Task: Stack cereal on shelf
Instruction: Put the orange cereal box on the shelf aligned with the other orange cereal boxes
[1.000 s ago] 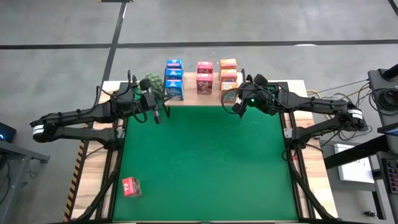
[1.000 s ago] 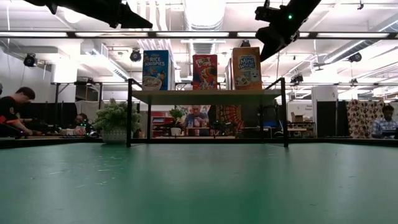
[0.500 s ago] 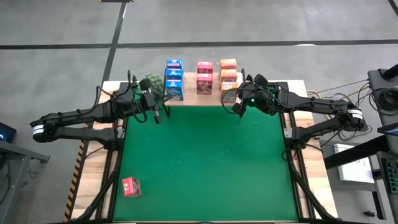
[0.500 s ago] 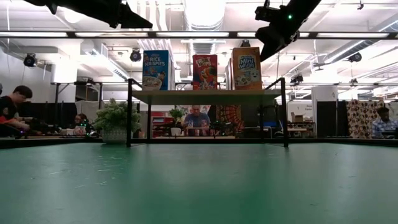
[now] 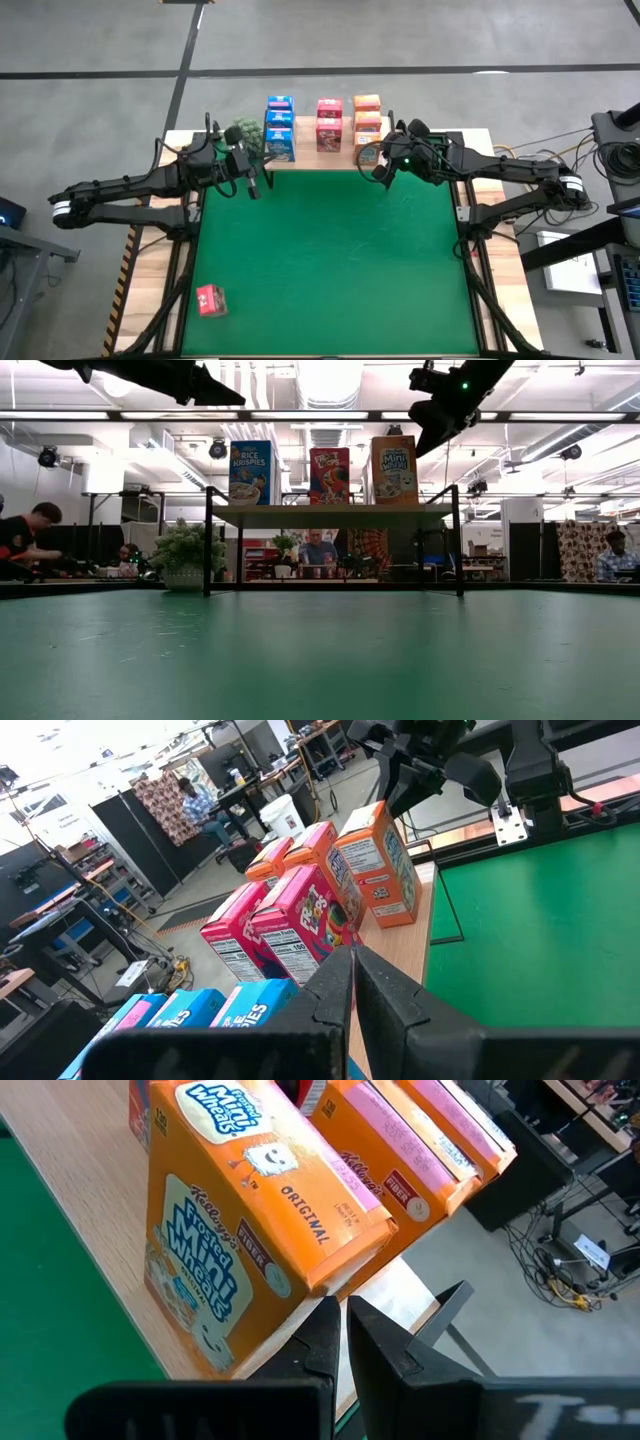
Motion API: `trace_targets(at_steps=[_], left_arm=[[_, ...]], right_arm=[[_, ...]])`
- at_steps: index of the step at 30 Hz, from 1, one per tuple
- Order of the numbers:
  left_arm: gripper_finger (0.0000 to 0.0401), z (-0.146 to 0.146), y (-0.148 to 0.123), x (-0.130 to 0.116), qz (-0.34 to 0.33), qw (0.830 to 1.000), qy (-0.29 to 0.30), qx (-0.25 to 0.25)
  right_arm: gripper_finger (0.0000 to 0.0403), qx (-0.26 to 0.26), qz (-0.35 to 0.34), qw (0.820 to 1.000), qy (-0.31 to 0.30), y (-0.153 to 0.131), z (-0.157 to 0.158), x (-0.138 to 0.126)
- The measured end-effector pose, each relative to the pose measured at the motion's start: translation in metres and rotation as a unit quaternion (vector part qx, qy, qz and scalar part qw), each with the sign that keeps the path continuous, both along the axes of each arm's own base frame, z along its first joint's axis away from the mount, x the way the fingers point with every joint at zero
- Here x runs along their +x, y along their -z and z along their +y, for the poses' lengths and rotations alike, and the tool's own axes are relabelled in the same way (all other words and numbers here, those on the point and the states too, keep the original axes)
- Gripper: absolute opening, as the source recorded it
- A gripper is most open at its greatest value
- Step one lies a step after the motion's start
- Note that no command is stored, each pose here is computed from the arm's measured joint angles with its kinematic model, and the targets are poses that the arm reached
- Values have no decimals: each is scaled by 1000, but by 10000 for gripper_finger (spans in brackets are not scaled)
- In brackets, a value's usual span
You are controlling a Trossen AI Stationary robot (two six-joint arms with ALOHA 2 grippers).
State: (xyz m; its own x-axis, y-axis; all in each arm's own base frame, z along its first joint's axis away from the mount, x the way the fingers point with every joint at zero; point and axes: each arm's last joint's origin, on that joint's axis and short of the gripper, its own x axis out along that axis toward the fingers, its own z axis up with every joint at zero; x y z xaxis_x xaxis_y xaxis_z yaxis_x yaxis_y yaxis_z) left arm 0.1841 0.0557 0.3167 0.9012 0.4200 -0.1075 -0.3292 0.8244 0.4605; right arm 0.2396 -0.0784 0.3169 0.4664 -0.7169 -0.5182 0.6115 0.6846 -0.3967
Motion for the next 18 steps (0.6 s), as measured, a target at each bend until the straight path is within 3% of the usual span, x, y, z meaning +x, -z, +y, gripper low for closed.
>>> trace_targets(at_steps=[18], left_arm=[[0,0,0,0,0,1000,0,0]], right_arm=[[13,-15,14,1000,-8,-8,1,-4]])
